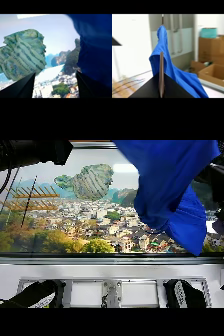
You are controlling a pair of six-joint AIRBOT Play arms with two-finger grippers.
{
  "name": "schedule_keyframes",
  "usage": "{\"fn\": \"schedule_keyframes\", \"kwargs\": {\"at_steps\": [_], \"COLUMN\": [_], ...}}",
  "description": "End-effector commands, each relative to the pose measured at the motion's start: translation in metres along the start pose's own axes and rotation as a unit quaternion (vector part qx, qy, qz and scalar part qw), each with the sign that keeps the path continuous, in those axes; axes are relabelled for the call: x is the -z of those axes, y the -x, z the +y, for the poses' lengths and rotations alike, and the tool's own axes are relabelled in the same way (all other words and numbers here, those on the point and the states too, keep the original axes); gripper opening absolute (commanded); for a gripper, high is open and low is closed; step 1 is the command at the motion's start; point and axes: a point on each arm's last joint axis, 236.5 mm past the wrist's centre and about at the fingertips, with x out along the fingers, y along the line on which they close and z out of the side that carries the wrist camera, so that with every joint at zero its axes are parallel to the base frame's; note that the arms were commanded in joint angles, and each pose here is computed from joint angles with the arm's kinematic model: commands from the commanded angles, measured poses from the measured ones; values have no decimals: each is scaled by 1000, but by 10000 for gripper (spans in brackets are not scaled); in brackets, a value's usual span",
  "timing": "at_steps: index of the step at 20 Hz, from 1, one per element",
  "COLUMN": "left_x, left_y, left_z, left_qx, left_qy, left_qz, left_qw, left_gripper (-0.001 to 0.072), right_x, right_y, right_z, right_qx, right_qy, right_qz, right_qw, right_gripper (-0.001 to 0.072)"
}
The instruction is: Fold the clothes and pants, and hang the long-sleeved shirts on hangers.
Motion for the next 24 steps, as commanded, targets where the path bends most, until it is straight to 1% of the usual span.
{"fn": "schedule_keyframes", "kwargs": {"at_steps": [1, 4, 7, 12, 17, 18, 24], "left_x": [-3, -5, -3, 25, 48, 50, 58], "left_y": [0, 6, 7, -16, -48, -52, -69], "left_z": [4, 3, 4, 6, -6, -5, 1], "left_qx": [-3, -2, -3, -12, -6, -7, -16], "left_qy": [7, 7, 7, 10, -2, -2, 5], "left_qz": [-5, -10, -6, 56, 101, 106, 121], "left_qw": [1000, 1000, 1000, 998, 995, 994, 993], "left_gripper": [528, 528, 527, 527, 526, 475, 477], "right_x": [26, 53, 67, 67, 72, 72, 72], "right_y": [-8, -11, -13, -13, -13, -13, -13], "right_z": [28, 28, 24, 23, 23, 23, 25], "right_qx": [-75, -78, -67, -66, -65, -65, -67], "right_qy": [-59, -105, -122, -123, -121, -121, -121], "right_qz": [17, 27, 31, 32, 41, 41, 41], "right_qw": [995, 991, 990, 990, 990, 990, 989], "right_gripper": [4, 4, 4, 4, 4, 4, 4]}}
